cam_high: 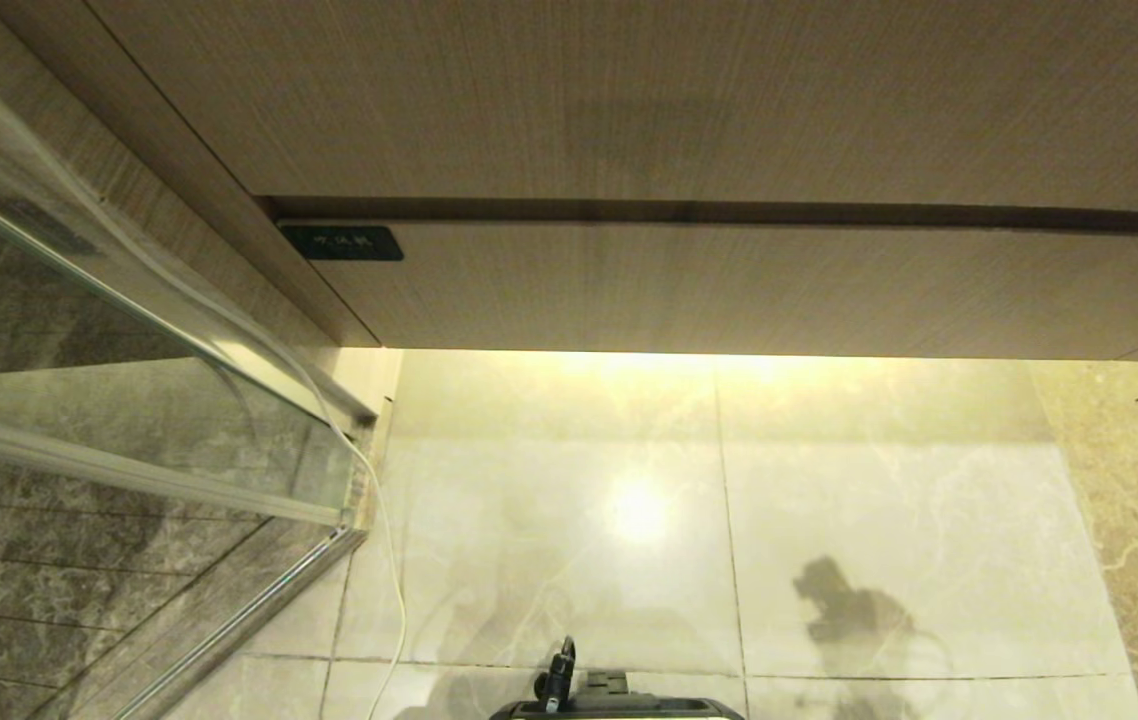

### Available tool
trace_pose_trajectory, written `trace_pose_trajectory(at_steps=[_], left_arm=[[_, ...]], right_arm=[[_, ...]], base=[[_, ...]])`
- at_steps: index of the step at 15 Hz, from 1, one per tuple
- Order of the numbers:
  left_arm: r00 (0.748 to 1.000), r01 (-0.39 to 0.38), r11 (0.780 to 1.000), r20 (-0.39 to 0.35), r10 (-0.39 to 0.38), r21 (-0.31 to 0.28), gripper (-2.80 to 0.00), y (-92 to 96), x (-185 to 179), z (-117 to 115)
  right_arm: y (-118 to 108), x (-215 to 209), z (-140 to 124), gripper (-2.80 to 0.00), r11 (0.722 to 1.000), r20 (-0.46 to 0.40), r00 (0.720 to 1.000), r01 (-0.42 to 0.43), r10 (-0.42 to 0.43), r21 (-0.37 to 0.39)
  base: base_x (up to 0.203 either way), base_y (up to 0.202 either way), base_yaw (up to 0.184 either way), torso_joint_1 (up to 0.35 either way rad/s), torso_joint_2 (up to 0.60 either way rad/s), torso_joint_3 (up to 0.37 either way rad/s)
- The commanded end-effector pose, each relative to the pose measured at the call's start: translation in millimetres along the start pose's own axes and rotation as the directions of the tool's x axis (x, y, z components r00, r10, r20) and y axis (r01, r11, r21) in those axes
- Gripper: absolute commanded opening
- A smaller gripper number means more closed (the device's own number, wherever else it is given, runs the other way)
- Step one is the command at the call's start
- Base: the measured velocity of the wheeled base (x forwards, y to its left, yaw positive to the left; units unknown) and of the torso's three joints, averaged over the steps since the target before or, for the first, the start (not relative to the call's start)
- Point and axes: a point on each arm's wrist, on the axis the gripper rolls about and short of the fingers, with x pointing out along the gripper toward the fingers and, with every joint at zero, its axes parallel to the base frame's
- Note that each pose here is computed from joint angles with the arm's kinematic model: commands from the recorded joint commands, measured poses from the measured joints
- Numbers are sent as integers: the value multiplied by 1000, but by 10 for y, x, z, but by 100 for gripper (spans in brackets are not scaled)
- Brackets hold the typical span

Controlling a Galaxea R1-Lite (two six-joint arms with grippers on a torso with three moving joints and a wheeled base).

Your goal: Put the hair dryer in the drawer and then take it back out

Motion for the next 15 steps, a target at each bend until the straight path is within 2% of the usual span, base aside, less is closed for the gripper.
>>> trace_pose_trajectory(at_steps=[1, 5, 8, 9, 11, 12, 15], left_arm=[[1000, 0, 1000, 0, 0, 0, -280, 0, 1, -4], [1000, 0, 1000, -1, 0, 0, -280, 0, 1, -4], [1000, 0, 1000, -1, 0, 0, -280, 0, 1, -4], [1000, 0, 1000, -1, 0, 0, -280, 0, 1, -4], [1000, 0, 1000, 0, 0, 0, -280, 0, 0, -3], [1000, 0, 1000, -1, 0, 0, -280, 0, 1, -4], [1000, 1, 1000, 0, -1, 0, -280, 0, 0, -4]], right_arm=[[314, -340, -249, -280, 1000, 127, 992, 20, -20, 1], [753, -616, -878, -280, 997, 357, 931, -65, 75, -40], [905, -613, -1316, -280, 991, 448, 884, -126, 132, -43], [928, -603, -1426, -280, 992, 473, 872, -127, 125, -27], [937, -641, -1559, -280, 990, 556, 823, -141, 117, -1], [935, -641, -1599, -280, 987, 575, 811, -155, 108, 33], [925, -628, -1596, -280, 991, 594, 804, -106, 36, 84]], base=[[0, 0, 0, 0, 0, 0], [0, 0, 0, 0, 0, 0], [0, 0, 0, 0, 0, 0], [0, 0, 0, 0, 0, 0], [0, 0, 0, 0, 0, 0], [0, 0, 0, 0, 0, 0], [0, 0, 0, 0, 0, 0]])
